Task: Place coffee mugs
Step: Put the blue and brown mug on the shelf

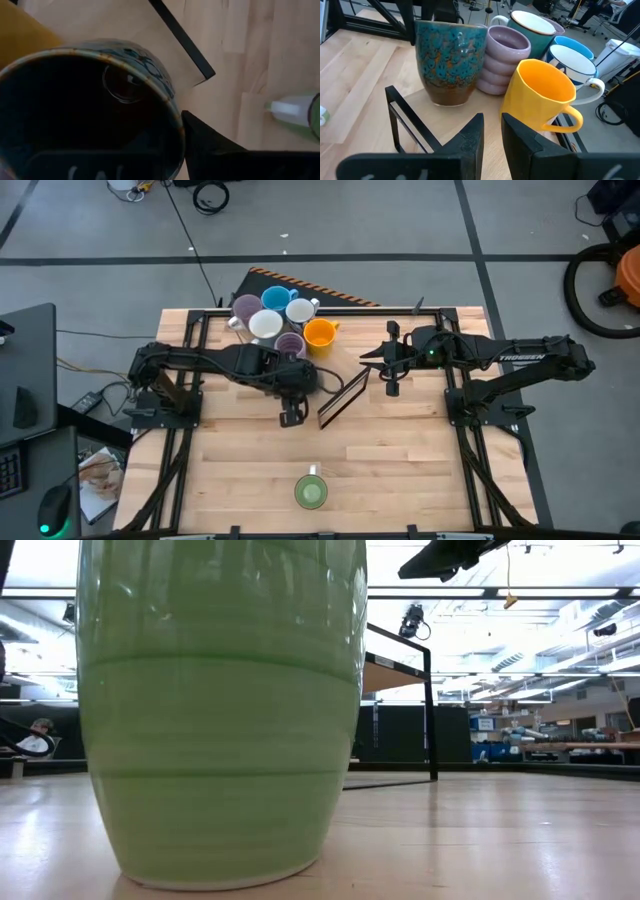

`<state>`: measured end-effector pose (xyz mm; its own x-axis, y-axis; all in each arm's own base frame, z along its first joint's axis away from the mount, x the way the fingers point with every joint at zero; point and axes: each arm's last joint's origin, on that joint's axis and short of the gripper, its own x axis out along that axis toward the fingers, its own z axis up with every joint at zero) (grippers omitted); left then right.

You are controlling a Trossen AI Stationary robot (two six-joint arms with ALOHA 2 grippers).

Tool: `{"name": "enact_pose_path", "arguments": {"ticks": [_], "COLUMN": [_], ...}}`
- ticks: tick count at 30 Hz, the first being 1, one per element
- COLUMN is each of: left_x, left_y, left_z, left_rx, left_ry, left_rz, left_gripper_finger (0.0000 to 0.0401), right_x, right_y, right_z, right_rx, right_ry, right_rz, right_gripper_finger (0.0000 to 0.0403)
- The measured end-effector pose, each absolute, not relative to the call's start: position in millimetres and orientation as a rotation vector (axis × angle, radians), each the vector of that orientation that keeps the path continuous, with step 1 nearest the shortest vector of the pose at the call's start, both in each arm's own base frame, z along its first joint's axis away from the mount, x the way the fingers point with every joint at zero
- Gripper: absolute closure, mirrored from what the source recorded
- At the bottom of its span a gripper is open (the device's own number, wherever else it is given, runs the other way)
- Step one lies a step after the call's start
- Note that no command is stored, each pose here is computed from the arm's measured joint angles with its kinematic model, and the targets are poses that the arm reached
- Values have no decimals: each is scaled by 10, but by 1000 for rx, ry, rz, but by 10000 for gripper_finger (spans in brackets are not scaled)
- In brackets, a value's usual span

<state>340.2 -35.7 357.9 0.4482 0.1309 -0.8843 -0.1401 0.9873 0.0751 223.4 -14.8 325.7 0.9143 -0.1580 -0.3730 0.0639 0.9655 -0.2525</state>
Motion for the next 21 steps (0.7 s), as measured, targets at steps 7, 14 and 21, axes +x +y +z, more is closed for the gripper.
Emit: {"name": "enact_pose_path", "arguments": {"ticks": [7, 14, 21], "left_x": [3418, 3481, 3572], "left_y": [-248, -184, -167], "left_z": [3701, 3867, 3869], "left_rx": [-116, -164, -203], "left_ry": [1067, 1043, 1184], "left_rz": [149, 136, 152], "left_gripper_finger": [358, 358, 358], "right_x": [2234, 2238, 2239], "right_y": [-148, -148, -148], "right_z": [3257, 3264, 3264], "right_rx": [-237, -236, -236], "right_ry": [401, 393, 393], "right_rz": [-115, -117, -117], "right_gripper_finger": [330, 330, 330]}}
